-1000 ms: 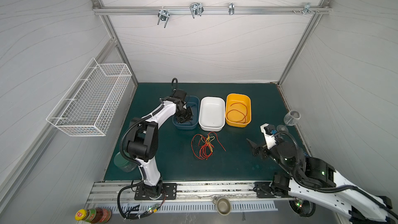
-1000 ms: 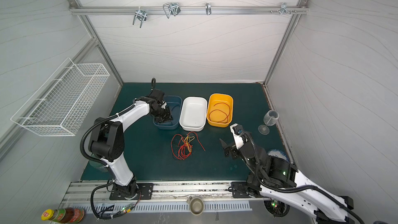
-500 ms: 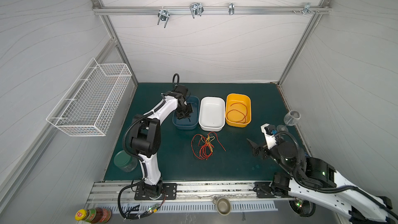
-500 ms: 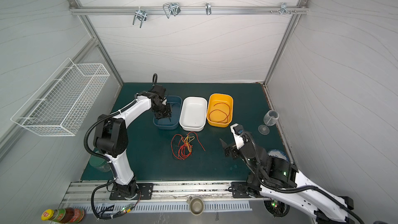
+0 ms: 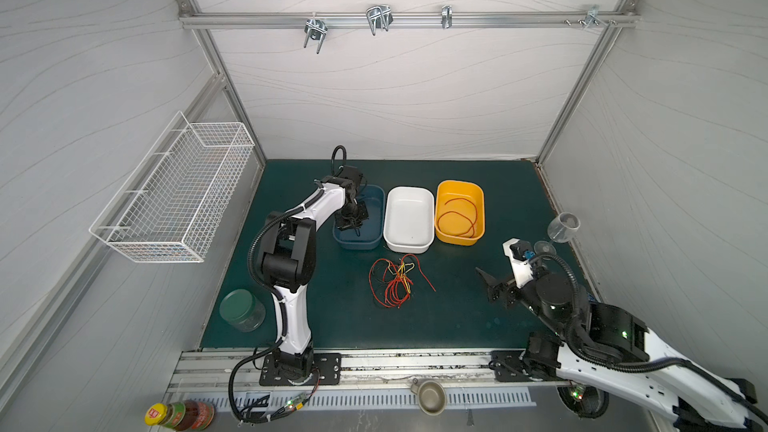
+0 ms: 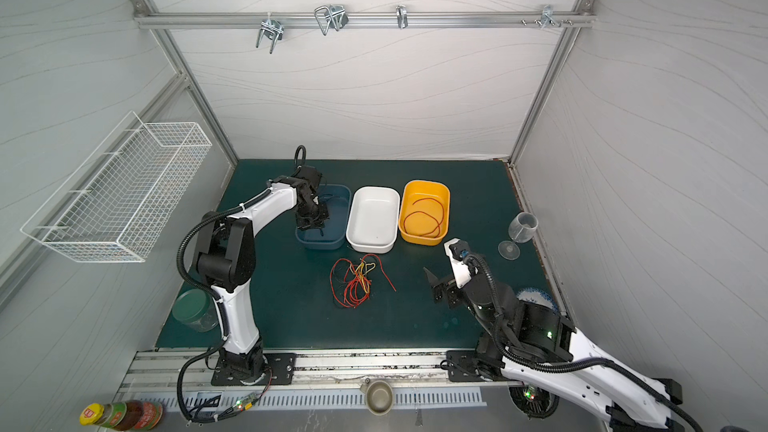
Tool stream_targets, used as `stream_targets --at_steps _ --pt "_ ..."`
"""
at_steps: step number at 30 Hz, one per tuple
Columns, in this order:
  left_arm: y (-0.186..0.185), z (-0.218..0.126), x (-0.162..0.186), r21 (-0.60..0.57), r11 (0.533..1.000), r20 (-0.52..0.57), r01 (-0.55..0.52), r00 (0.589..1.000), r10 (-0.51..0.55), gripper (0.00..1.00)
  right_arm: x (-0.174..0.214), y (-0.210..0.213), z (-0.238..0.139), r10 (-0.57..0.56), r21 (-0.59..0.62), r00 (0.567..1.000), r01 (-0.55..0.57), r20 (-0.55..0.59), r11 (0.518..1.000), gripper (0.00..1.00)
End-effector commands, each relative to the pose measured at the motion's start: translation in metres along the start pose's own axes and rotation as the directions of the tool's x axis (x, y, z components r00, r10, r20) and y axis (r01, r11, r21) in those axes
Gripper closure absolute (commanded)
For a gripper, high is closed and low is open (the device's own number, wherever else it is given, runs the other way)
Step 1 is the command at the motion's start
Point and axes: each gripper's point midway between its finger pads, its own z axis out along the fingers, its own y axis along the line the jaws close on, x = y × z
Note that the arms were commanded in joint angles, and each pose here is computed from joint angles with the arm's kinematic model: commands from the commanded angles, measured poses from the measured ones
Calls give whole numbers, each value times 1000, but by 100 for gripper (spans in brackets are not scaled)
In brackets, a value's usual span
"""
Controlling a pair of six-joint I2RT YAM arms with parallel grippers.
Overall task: Untangle the cables
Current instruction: 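Release the black wire and bring the left gripper back while the right approaches the pile, then lower the right gripper onto the wire pile and grasp yellow and red wires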
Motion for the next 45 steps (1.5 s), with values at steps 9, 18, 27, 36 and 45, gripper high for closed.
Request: stream_targets --at_steps 9,18,27,36,45 --pt "-12 -12 -13 3 1000 29 -26 999 26 86 1 7 2 -13 -32 1000 13 -10 999 1" --pt "-29 -78 -7 139 989 121 -41 992 24 60 7 29 10 -85 -108 987 70 -139 992 1" --pt "-22 -125 25 214 975 172 -60 985 23 41 11 65 40 59 -134 961 -98 -269 986 1" --pt "23 -151 71 186 980 275 -76 961 22 28 10 98 85 269 28 855 -288 -444 957 1" --pt "64 -155 115 174 981 390 -89 921 15 13 19 135 116 391 88 745 -412 -541 907 1"
